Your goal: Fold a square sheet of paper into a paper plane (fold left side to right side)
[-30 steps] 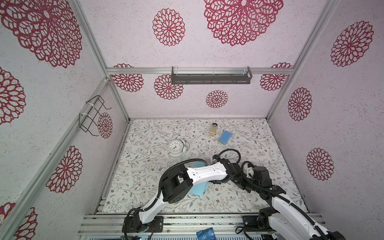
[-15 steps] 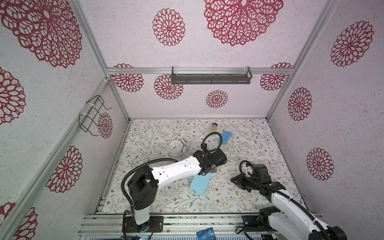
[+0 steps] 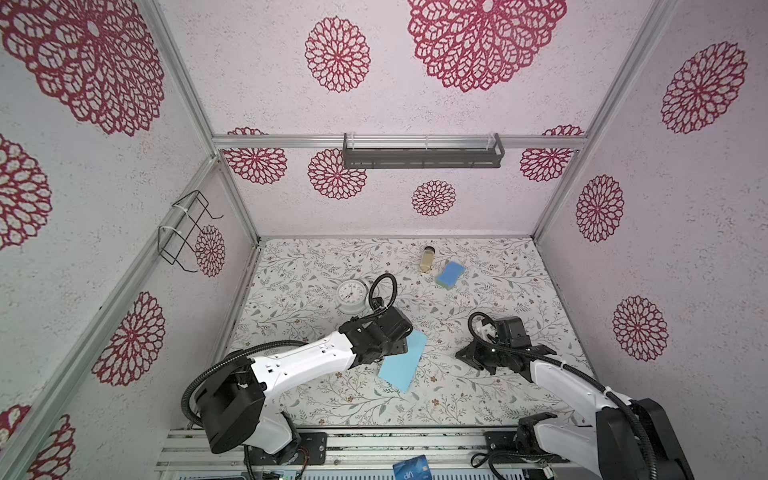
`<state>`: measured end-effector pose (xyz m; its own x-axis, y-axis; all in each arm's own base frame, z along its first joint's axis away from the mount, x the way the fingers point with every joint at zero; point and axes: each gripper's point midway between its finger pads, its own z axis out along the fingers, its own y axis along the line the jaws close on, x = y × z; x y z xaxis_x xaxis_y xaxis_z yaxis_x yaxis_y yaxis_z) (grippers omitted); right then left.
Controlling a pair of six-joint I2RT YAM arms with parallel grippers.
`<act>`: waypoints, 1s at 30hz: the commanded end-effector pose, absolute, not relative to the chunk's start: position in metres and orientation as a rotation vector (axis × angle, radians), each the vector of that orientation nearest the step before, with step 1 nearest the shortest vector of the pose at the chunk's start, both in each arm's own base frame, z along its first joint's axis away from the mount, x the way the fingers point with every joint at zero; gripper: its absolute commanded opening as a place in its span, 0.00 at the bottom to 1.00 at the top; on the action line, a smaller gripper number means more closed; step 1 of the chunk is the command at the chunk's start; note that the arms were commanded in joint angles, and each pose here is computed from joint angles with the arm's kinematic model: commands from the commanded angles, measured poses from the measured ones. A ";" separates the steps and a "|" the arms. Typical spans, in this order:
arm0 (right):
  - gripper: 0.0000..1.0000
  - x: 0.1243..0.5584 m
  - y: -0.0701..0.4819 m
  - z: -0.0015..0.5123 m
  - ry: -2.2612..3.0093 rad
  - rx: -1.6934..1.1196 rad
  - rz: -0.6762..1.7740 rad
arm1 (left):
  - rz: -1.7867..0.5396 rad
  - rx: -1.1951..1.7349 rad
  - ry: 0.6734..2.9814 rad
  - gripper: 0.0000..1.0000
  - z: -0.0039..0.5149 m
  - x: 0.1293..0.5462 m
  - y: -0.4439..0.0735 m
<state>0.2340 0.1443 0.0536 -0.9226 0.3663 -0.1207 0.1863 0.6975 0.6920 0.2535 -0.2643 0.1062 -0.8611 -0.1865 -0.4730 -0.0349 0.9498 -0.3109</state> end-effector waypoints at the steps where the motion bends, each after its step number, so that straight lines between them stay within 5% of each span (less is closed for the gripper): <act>1: 0.00 0.251 0.156 0.064 2.622 0.358 1.062 | -0.536 -0.194 2.555 0.71 0.107 0.251 -0.276; 13: 0.00 0.272 0.206 0.039 2.735 0.230 0.982 | -0.523 -0.184 2.604 0.66 0.075 0.235 -0.278; 21: 0.00 0.291 0.229 0.025 2.809 0.186 0.949 | -0.563 -0.131 2.634 0.51 0.062 0.224 -0.304; 30: 0.00 0.308 0.232 0.046 2.800 0.087 0.873 | -0.538 -0.124 2.607 0.55 0.068 0.220 -0.317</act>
